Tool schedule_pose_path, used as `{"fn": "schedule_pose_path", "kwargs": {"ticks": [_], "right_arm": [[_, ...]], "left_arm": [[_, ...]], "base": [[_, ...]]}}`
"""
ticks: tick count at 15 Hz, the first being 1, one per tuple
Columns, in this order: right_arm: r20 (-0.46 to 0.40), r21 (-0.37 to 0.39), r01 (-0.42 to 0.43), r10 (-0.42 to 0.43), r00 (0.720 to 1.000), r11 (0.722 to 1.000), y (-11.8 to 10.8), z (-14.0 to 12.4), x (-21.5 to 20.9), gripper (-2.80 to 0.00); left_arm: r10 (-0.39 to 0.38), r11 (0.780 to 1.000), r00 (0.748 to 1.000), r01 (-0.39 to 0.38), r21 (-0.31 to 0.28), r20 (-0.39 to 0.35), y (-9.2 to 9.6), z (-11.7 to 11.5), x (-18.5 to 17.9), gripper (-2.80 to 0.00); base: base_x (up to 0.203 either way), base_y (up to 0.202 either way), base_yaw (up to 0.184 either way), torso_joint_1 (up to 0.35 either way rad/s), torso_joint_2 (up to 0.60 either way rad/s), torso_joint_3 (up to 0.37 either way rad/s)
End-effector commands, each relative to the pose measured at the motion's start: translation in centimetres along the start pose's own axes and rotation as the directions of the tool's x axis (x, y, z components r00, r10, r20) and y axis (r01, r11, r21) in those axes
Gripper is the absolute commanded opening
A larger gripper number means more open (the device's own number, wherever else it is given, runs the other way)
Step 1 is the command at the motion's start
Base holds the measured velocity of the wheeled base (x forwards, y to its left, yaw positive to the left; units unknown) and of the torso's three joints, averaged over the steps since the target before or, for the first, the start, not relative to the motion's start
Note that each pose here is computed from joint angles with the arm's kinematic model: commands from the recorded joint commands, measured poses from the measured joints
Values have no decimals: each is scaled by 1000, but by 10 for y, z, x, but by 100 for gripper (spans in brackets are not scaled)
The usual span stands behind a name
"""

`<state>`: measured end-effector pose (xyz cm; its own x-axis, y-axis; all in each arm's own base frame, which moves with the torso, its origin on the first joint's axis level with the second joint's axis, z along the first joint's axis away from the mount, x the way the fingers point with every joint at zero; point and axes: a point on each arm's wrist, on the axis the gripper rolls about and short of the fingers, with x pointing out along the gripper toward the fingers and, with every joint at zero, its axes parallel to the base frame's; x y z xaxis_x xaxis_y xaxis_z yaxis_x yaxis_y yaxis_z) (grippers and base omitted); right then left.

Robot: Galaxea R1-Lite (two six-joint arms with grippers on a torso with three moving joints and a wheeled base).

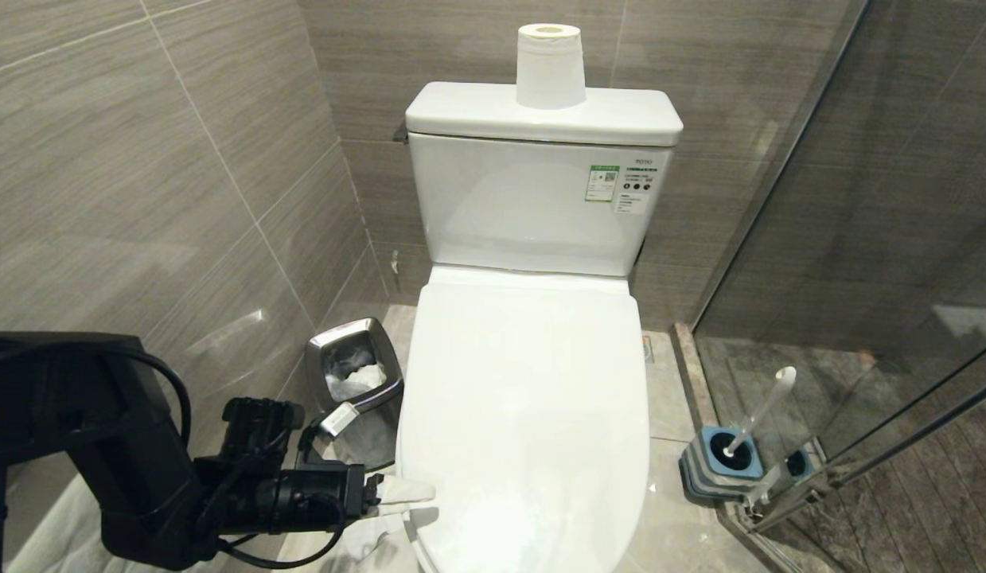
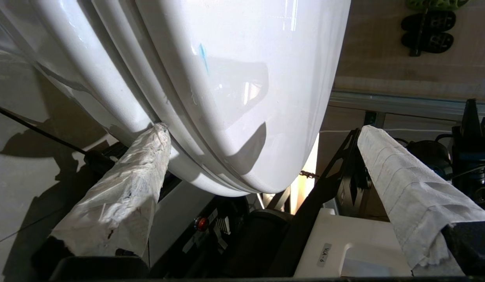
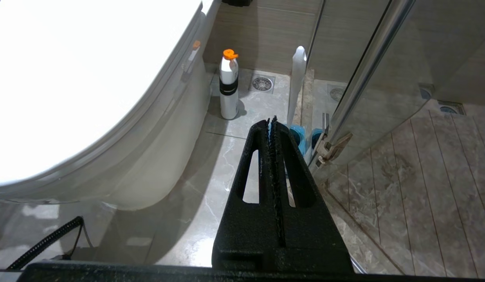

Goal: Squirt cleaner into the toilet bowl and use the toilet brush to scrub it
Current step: Use the left hand to lift the toilet lid slightly

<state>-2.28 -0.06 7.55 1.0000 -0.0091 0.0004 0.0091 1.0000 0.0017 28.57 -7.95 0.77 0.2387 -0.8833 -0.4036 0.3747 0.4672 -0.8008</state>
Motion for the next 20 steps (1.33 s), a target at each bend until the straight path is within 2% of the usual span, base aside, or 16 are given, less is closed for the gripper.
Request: {"fn": "schedule_pose_path", "kwargs": {"ticks": [1,4,9,15,20], "right_arm": [[-2,0,0,0,1000,1000,0,0,0,-280],[-3,0,0,0,1000,1000,0,-1,0,-280],[-2,0,0,0,1000,1000,0,0,0,-280],[-2,0,0,0,1000,1000,0,0,0,-280],[-2,0,0,0,1000,1000,0,0,0,-280]], "left_arm": [[-1,1000,1000,1,12,-3,1,0,2,0],[38,996,999,-38,86,-7,0,-2,8,0],[35,993,999,-31,111,-27,-7,-5,14,0],[18,994,998,-12,108,-52,-15,-10,19,0],[-6,998,998,10,70,-55,-17,-9,18,0]], "base": [[0,0,0,0,0,0],[0,0,0,0,0,0],[0,0,0,0,0,0],[0,0,0,0,0,0],[0,0,0,0,0,0]]}}
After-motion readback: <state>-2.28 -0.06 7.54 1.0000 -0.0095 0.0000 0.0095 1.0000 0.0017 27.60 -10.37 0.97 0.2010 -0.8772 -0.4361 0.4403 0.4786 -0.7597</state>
